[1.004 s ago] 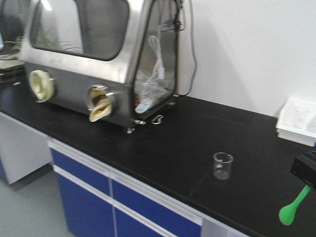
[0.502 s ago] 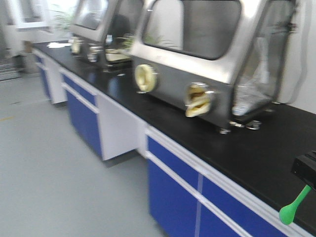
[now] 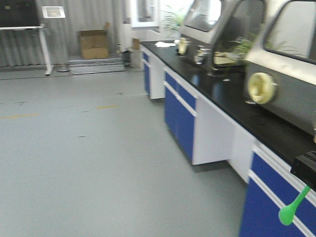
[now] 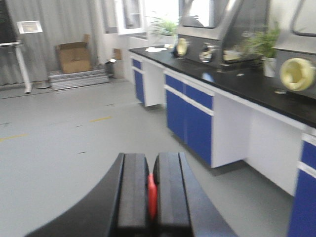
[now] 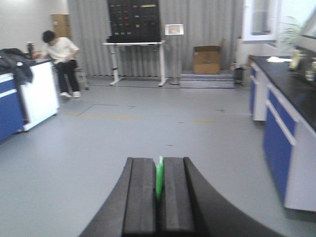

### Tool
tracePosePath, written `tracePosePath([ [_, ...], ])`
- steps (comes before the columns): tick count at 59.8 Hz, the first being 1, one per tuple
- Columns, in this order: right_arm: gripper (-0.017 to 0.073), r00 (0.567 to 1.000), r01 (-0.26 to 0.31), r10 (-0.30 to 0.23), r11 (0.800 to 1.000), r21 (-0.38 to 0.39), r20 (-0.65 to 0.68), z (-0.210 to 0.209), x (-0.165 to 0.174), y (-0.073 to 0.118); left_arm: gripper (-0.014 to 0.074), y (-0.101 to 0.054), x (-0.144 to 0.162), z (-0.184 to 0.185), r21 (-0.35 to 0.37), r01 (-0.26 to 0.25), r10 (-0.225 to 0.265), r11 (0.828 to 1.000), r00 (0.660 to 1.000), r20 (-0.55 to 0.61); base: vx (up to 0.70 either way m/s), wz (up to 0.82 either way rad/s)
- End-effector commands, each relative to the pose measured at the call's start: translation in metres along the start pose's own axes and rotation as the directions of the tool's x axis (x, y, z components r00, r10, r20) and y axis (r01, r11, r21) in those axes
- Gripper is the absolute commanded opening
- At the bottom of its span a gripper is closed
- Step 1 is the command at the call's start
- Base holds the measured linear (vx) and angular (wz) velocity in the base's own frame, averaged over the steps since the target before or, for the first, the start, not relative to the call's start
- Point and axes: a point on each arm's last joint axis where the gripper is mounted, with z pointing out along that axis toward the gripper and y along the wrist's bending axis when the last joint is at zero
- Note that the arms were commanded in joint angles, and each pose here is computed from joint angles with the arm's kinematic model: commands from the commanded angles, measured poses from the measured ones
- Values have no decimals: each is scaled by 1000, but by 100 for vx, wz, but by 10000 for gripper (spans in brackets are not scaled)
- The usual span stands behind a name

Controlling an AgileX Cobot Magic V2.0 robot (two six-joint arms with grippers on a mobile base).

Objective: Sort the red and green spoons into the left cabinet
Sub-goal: 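Drive the base away from the bench toward the white cabinet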

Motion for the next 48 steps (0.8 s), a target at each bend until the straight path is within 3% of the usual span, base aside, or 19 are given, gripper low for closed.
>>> tracePosePath([
  [1,-3,994,-1,-2,1000,23,109,-2,-17,-2,-3,0,-15,-1,-4,24,-23,1000,995,93,26,61],
  [17,-3,994,-1,-2,1000,23,109,-2,-17,-2,-3,0,-15,-1,-5,24,-23,1000,995,93,30,47],
  [48,-3,994,-1,-1,1000,23,108,-2,-17,-2,-3,0,-15,-1,-5,24,-23,1000,995,93,43,22],
])
